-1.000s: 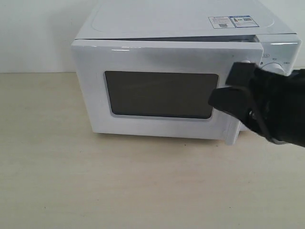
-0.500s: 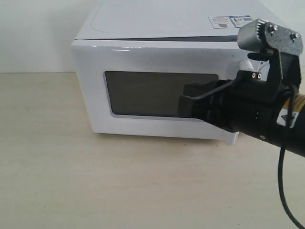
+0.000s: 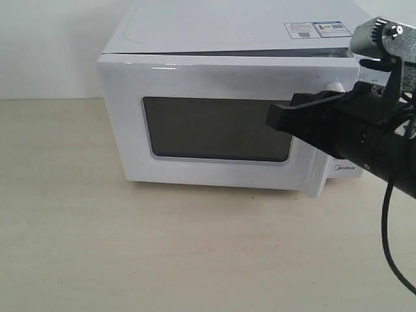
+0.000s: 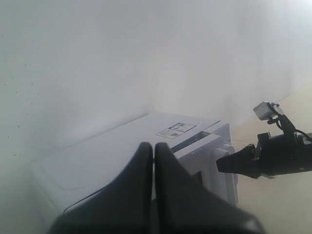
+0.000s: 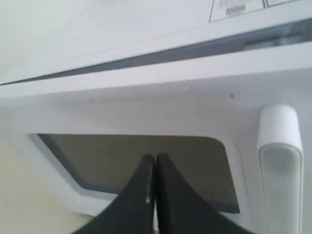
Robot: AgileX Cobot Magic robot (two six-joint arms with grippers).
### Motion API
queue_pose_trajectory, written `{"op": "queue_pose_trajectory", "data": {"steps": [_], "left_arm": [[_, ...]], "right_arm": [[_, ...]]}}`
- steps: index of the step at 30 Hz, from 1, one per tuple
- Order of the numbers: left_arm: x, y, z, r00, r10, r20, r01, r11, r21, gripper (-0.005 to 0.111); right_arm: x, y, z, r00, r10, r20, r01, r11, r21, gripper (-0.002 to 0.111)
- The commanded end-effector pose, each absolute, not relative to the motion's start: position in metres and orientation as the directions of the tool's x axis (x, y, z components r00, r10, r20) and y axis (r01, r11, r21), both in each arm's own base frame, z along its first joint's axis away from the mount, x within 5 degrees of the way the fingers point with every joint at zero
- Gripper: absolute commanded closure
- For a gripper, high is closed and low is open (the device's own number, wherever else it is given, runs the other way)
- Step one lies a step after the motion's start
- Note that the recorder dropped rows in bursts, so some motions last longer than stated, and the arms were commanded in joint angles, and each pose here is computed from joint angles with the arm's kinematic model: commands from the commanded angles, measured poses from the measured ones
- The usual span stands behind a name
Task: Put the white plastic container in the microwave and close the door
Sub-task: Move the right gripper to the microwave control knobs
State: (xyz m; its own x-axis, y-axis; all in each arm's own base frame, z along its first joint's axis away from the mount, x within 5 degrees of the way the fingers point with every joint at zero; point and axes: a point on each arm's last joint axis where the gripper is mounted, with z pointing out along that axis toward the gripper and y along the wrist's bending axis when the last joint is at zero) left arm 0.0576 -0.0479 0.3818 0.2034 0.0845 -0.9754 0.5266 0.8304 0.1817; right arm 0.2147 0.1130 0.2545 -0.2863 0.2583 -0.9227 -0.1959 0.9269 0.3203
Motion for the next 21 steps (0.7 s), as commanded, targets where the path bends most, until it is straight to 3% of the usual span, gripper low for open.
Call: {"op": "queue_pose_trajectory", "data": {"steps": [1, 21], "left_arm": [[0.057, -0.048, 0.381, 0.198, 0.076, -0.977, 0.528, 0.832, 0.172, 0.103], [0.056, -0.050, 0.381, 0.186, 0.047, -0.981, 0.554, 0.820, 0.144, 0.103]], "right_arm": [[0.217, 0.110, 0.258, -0.220, 0.241, -0.945, -0.184, 0.942, 0.282, 0.108], [0.244, 0.112, 0.227, -0.101, 0.180, -0.979, -0.061, 0.981, 0.186, 0.108]]}}
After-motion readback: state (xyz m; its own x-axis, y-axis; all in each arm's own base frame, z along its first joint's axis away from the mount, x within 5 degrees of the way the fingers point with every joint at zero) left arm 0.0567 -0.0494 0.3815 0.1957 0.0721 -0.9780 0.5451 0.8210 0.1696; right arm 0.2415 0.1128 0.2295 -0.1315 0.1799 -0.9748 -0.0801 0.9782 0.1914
